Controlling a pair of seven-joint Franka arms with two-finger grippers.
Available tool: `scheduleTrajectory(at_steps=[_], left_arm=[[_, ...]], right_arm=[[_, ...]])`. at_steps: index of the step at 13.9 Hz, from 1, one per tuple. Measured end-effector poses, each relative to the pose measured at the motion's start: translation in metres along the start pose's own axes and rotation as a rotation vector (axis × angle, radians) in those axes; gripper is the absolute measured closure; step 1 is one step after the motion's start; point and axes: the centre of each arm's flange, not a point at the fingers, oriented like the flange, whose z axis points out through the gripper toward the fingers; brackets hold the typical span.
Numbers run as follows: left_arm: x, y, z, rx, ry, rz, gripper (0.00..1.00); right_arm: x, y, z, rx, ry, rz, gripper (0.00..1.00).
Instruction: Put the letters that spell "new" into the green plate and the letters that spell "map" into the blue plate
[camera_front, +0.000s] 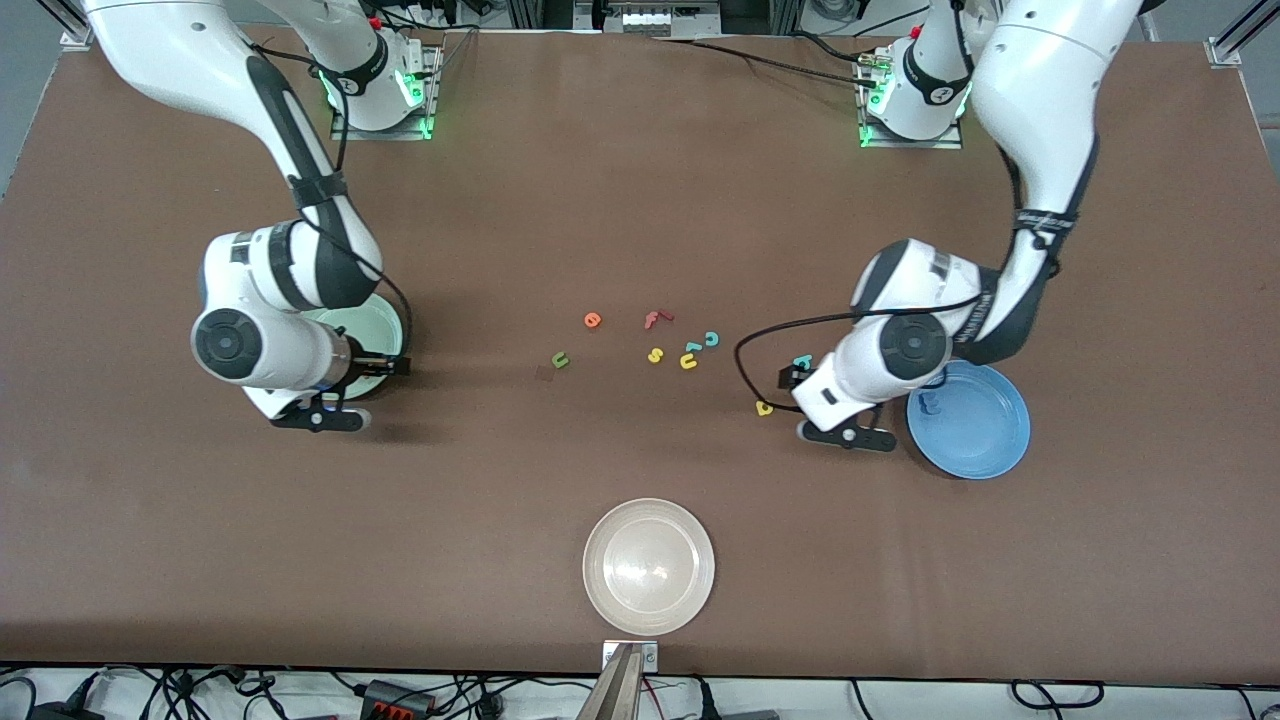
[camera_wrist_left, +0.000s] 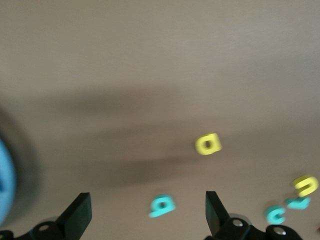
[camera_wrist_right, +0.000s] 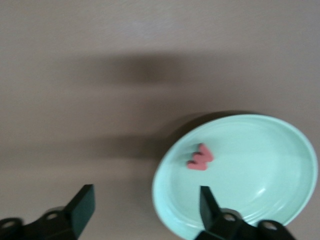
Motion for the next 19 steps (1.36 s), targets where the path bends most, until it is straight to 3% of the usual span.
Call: scheduleTrajectory(at_steps=[3, 5, 7, 8, 11, 13, 14, 16, 17, 19], left_arm=[[0.013, 0.017, 0.029, -0.041, 0.065, -0.076, 0.00], [0.015, 0.018, 0.048, -0.048, 0.060, -0.103, 0.02], [0.013, 0.024, 0.058, -0.047, 0.050, -0.112, 0.14], [0.012, 0.029, 0.063, -0.046, 0.044, -0.126, 0.15], [0.006, 0.045, 0.072, -0.041, 0.032, -0.172, 0.24], [0.006, 0.047, 0.075, -0.040, 0.045, -0.175, 0.30], [0.008, 0.044, 0.077, -0.028, 0.055, -0.168, 0.30], [0.010, 0.039, 0.080, -0.004, 0.068, -0.172, 0.43], [0.009, 0.039, 0.081, -0.001, 0.069, -0.182, 0.43], [0.009, 0.043, 0.080, 0.002, 0.075, -0.197, 0.59]], right_arm=[[-0.004, -0.026, -0.004, 0.003, 0.016, -0.030, 0.00], [-0.010, -0.063, -0.011, 0.008, 0.058, -0.083, 0.00], [-0.016, -0.105, -0.009, 0.014, 0.111, -0.139, 0.00], [-0.019, -0.124, -0.005, 0.019, 0.135, -0.167, 0.00], [-0.028, -0.180, 0.008, 0.022, 0.170, -0.245, 0.11], [-0.032, -0.206, 0.016, 0.019, 0.173, -0.278, 0.33], [-0.035, -0.215, 0.021, 0.015, 0.169, -0.291, 0.33], [-0.039, -0.228, 0.037, 0.006, 0.156, -0.311, 0.34], [-0.041, -0.234, 0.045, 0.005, 0.157, -0.321, 0.34], [-0.046, -0.244, 0.056, 0.001, 0.154, -0.339, 0.34]])
